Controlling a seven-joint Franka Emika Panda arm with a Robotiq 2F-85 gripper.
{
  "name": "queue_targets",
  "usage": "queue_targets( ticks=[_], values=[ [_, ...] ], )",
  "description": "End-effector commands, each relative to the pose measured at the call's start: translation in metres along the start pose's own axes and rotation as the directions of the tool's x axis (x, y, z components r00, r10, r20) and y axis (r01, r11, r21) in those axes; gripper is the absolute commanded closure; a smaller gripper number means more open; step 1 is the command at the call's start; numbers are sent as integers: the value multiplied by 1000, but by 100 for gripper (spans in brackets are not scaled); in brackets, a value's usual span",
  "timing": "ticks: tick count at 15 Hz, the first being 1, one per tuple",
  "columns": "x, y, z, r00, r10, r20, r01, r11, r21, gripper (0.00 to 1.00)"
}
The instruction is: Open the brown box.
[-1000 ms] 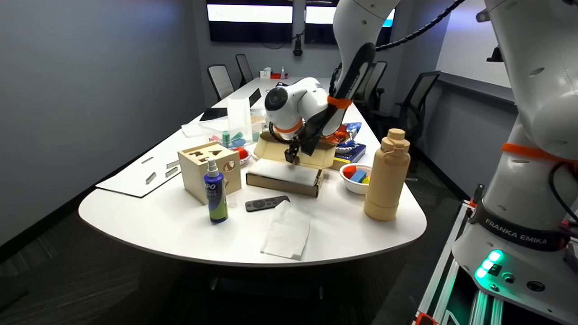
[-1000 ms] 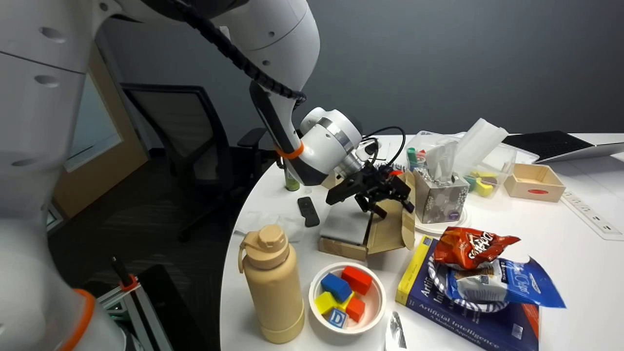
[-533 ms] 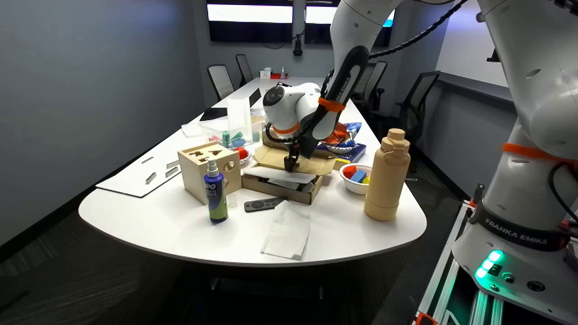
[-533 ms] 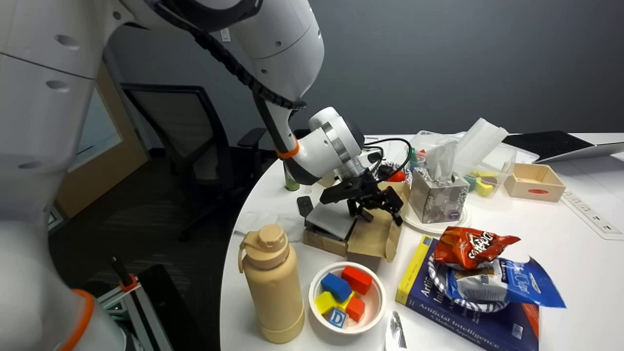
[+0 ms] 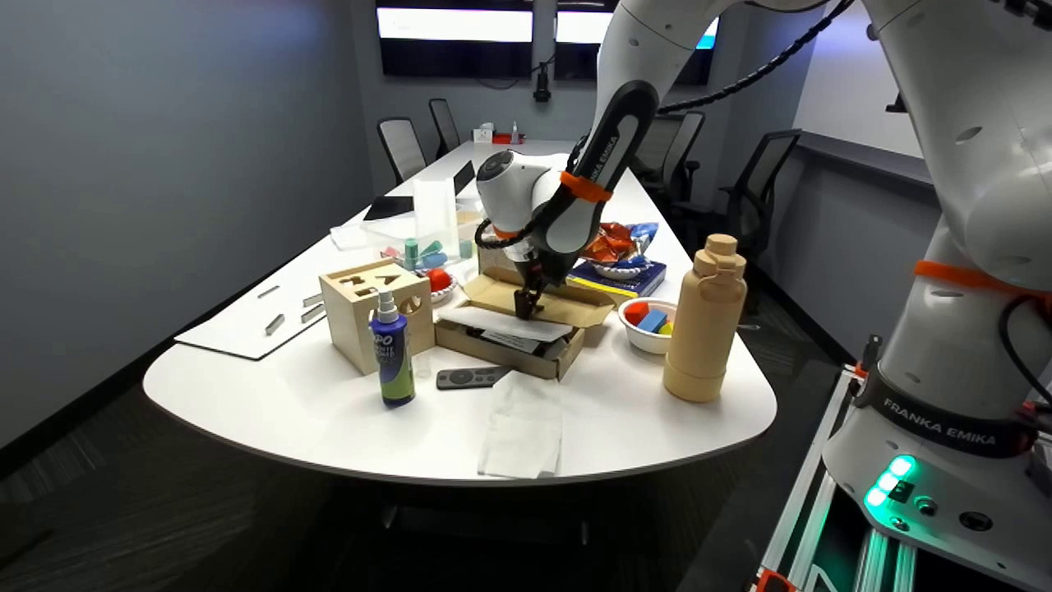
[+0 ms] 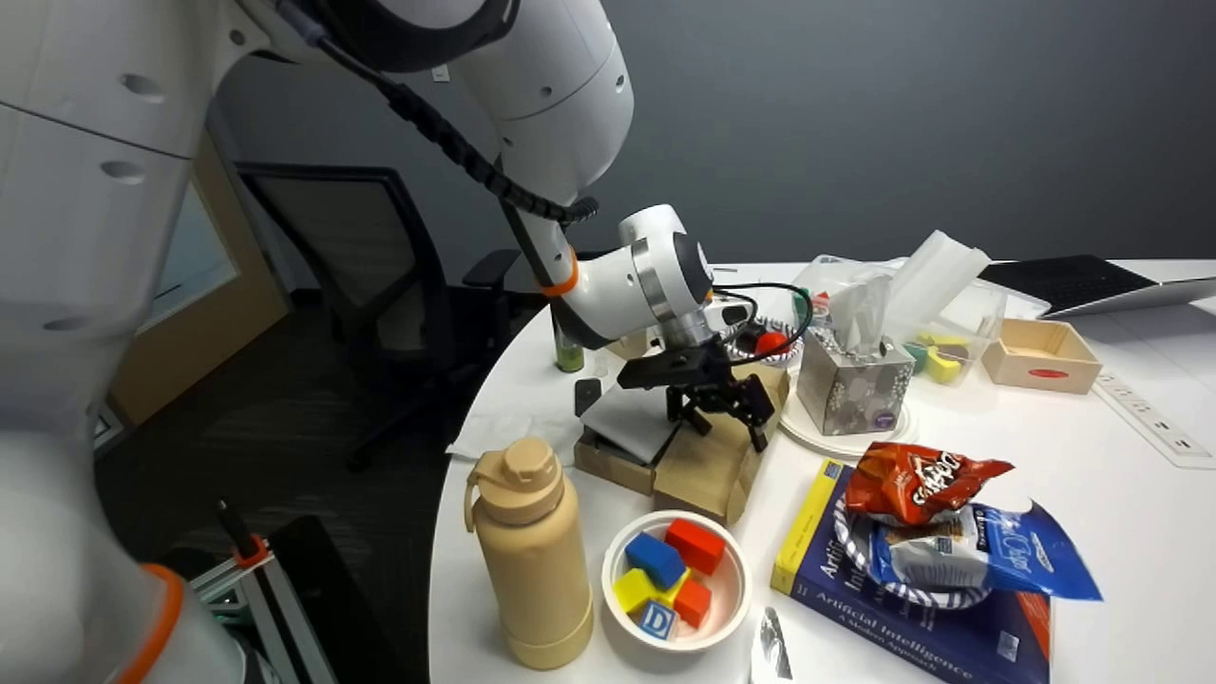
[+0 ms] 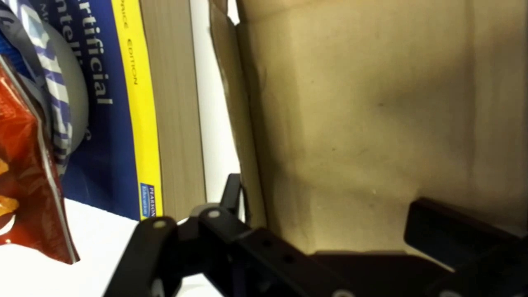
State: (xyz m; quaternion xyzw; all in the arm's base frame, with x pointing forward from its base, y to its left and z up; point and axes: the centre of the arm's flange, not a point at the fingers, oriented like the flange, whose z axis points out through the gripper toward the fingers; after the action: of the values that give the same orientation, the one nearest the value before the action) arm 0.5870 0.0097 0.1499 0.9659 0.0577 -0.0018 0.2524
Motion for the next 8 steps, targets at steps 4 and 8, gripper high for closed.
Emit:
queue_targets(
  ticks=[4,8],
  values=[
    [13,4,16,995,16,98,-27,992,120,0],
    [13,8,25,992,35,125,-53,988,142,5]
  ],
)
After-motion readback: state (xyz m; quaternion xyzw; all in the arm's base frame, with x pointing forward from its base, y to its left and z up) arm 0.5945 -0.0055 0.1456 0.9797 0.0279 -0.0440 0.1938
